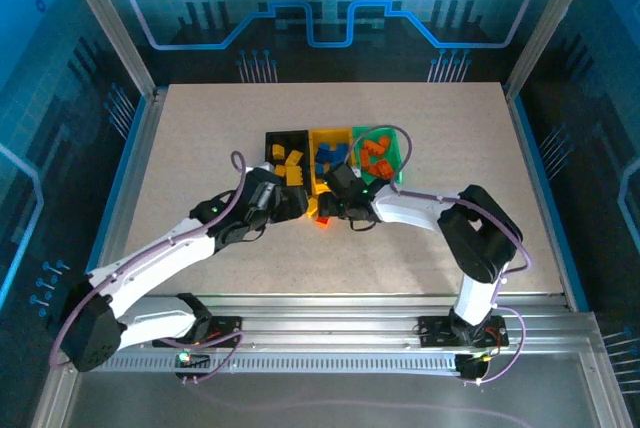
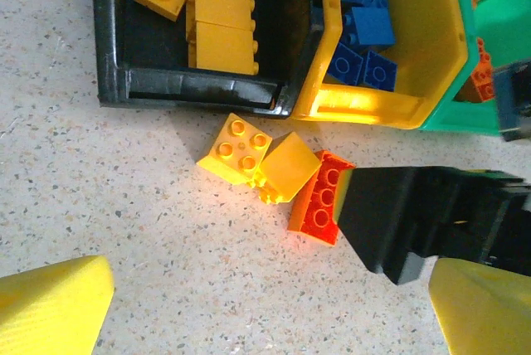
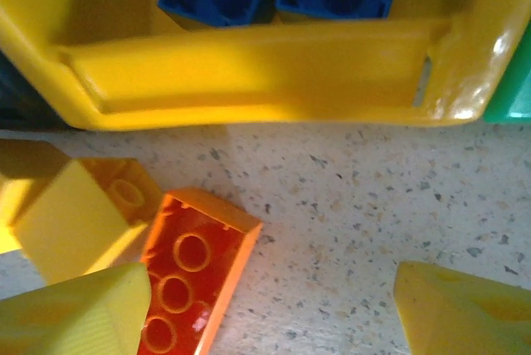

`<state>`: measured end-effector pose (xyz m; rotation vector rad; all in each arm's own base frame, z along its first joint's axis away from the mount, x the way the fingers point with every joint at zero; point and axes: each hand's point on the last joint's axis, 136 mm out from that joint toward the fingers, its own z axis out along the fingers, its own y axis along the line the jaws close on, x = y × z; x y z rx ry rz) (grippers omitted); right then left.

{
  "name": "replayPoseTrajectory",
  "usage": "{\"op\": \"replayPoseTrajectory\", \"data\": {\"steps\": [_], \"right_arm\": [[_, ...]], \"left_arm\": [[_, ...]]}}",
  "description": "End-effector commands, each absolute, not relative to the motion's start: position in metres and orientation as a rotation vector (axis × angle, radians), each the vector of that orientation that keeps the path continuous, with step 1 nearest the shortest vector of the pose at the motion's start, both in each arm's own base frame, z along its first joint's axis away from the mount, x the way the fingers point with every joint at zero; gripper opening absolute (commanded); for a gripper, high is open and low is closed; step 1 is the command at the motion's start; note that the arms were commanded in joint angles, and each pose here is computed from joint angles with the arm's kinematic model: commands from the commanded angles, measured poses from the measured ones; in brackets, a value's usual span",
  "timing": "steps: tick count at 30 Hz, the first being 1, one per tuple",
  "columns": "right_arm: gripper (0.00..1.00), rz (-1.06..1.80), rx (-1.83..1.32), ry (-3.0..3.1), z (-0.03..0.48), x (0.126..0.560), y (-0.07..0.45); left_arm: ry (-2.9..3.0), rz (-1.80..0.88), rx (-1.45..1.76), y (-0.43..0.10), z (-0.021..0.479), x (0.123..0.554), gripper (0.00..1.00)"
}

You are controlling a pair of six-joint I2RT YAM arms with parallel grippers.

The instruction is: Sort the legos into containers by color

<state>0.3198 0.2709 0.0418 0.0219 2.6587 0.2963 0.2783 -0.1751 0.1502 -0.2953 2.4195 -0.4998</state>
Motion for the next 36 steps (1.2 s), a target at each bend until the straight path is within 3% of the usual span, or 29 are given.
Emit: {"op": "replayPoseTrajectory", "data": {"steps": [1,7,15,20,26,36], "right_arm": [[0.75,0.165,0.037,2.712,0.028,0.309,0.261],[0.71,0.039,0.056,2.740,0.025,0.293,0.233],[0.73,-0.011,0.081,2.684,0.054,0.278,0.191],[0.87,0.162,-0.010,2.630,0.081,0.281,0.217],[0.93,0.265,-0.118,2.645,0.076,0.293,0.258],[1.00,0.014,-0.296,2.758,0.030,0.292,0.263]], "left_arm": [[2.403,-0.489,-0.328,-0.168,0.152,0.273,0.99],[2.412,-0.468,-0.338,-0.164,0.150,0.271,0.99],[2.414,-0.469,-0.332,-0.163,0.149,0.269,0.99],[2.423,-0.461,-0.329,-0.162,0.146,0.268,0.99],[2.432,-0.451,-0.332,-0.160,0.141,0.267,0.99],[2.446,-0.433,-0.378,-0.147,0.130,0.262,0.99]]}}
